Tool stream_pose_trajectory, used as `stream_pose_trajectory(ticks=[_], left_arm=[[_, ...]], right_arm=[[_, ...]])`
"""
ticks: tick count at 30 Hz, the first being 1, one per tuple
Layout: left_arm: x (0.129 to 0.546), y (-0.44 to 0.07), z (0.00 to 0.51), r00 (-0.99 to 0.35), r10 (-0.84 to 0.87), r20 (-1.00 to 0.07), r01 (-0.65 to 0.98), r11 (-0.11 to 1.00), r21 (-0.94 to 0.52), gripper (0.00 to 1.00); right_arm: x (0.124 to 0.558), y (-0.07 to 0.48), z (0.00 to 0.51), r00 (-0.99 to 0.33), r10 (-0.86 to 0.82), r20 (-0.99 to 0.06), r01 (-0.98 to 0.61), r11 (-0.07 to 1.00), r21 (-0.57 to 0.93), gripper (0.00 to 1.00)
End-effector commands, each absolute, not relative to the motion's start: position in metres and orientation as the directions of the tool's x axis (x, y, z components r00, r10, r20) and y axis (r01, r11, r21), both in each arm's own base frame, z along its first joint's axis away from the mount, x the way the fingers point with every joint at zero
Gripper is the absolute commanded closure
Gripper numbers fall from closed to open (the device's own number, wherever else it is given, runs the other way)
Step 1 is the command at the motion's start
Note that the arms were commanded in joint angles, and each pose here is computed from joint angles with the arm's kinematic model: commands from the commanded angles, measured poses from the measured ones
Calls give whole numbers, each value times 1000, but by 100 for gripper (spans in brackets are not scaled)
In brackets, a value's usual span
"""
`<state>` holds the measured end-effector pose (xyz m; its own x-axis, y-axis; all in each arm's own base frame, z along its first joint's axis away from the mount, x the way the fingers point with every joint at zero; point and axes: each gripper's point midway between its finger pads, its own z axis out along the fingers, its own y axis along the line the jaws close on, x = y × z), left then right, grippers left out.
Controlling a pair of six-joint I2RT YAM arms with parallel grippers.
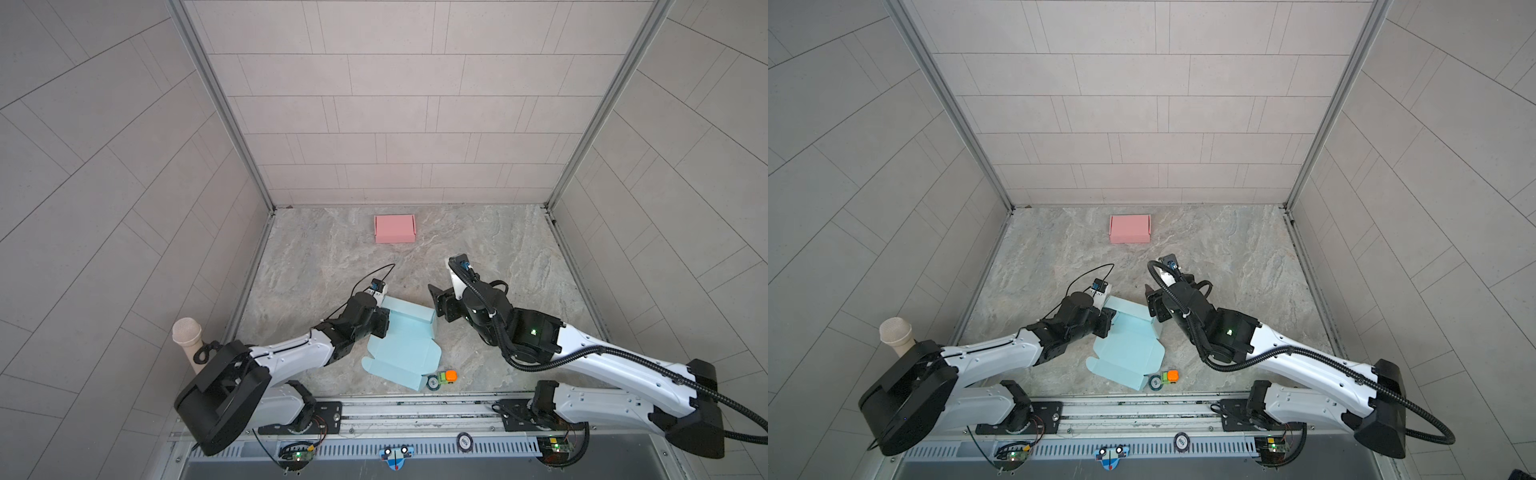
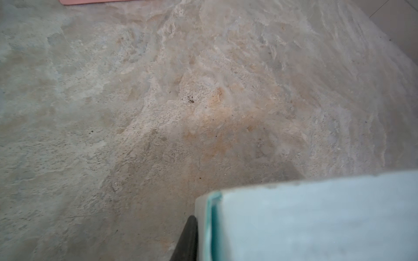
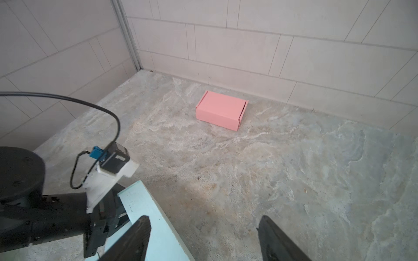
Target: Fold the paper box
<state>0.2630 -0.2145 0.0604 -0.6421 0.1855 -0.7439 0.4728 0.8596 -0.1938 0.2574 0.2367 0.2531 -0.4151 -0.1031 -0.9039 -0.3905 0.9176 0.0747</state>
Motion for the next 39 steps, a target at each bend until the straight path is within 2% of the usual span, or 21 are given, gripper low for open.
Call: stream_pose_trajectory(ticks=[1, 8, 24, 29, 31, 39], left_arm=[[278, -227, 72, -585, 207, -784, 509, 847, -156, 86], [283, -235, 57, -599, 247, -762, 516, 846, -132, 83], [277, -233, 48, -620, 233, -750, 500, 853, -148, 73], [271, -228, 46, -631, 205, -748, 486, 857, -174, 56], [267, -225, 44, -640, 195, -743, 476, 860, -184, 52], [248, -209, 48, -663, 142, -735, 440, 868, -229, 49]], right_arm=[[257, 250, 232, -486, -83, -870, -445, 880, 164, 22], [265, 262, 199, -547, -154, -823, -465, 873, 146, 22], [257, 280, 172, -586, -285, -758, -551, 826, 116, 23], [255, 283, 169, -586, -347, -732, -576, 814, 75, 22], [254, 283, 169, -585, -368, -723, -583, 811, 59, 22], [248, 291, 156, -588, -483, -649, -632, 775, -5, 22]])
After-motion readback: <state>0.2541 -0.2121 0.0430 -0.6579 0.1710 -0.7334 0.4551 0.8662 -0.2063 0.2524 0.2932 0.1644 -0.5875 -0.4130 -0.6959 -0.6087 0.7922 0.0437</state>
